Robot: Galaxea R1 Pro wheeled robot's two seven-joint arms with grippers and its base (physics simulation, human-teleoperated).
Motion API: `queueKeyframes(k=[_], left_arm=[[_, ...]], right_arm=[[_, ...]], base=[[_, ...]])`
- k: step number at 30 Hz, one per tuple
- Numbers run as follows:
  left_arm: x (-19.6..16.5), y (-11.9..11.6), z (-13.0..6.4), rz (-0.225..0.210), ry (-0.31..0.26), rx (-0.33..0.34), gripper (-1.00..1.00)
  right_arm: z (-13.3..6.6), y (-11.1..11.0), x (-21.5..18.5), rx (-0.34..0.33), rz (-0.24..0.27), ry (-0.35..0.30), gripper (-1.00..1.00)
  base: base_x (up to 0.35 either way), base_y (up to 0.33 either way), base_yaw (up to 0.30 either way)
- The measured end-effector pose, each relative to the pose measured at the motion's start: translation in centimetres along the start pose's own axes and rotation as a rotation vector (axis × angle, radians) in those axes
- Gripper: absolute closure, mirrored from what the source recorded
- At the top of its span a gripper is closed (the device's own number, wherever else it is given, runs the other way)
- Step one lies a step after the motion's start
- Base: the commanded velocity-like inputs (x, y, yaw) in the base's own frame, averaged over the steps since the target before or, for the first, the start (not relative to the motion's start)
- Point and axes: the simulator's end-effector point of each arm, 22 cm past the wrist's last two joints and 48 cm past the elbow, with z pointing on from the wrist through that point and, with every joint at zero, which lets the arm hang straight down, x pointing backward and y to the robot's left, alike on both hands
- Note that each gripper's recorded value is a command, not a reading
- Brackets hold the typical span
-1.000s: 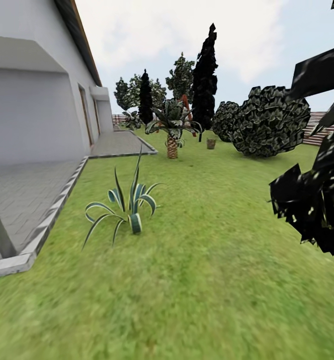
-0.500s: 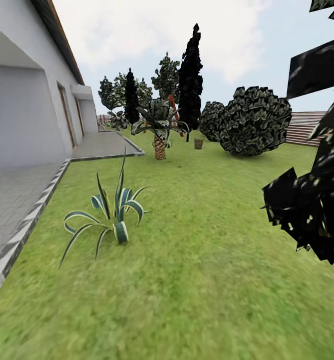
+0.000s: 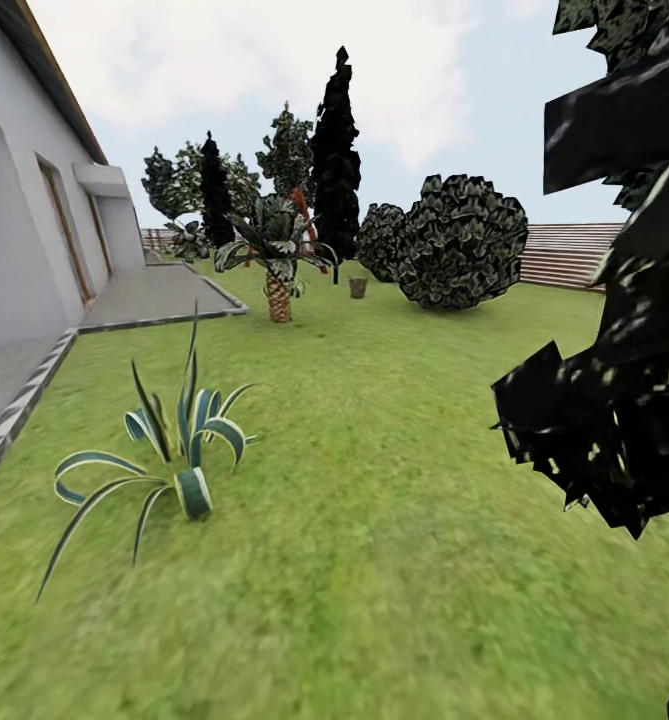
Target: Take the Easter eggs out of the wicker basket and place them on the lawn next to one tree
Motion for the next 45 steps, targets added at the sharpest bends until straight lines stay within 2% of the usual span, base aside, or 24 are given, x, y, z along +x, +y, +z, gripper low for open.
queueKeyframes(k=[19,26,31,45], left_arm=[[0.02,0.03,0.00,0.000,0.001,-0.001,-1.00],[-0.02,0.08,0.00,0.001,0.000,0.000,-1.00],[-0.16,0.39,0.00,0.000,-0.002,-0.004,-1.00],[-0.27,0.63,-0.01,0.001,-0.003,-0.006,-1.00]], right_arm=[[0.00,0.00,-0.01,0.000,0.000,0.000,-1.00],[0.00,-0.40,0.00,0.005,-0.001,0.000,-1.00],[0.00,-0.58,-0.03,0.007,-0.002,0.000,-1.00],[0.00,-0.58,-0.02,0.007,-0.002,0.000,-1.00]], base=[[0.333,0.002,-0.031],[0.334,0.070,-0.201],[0.334,0.114,-0.164],[0.324,0.181,-0.007]])
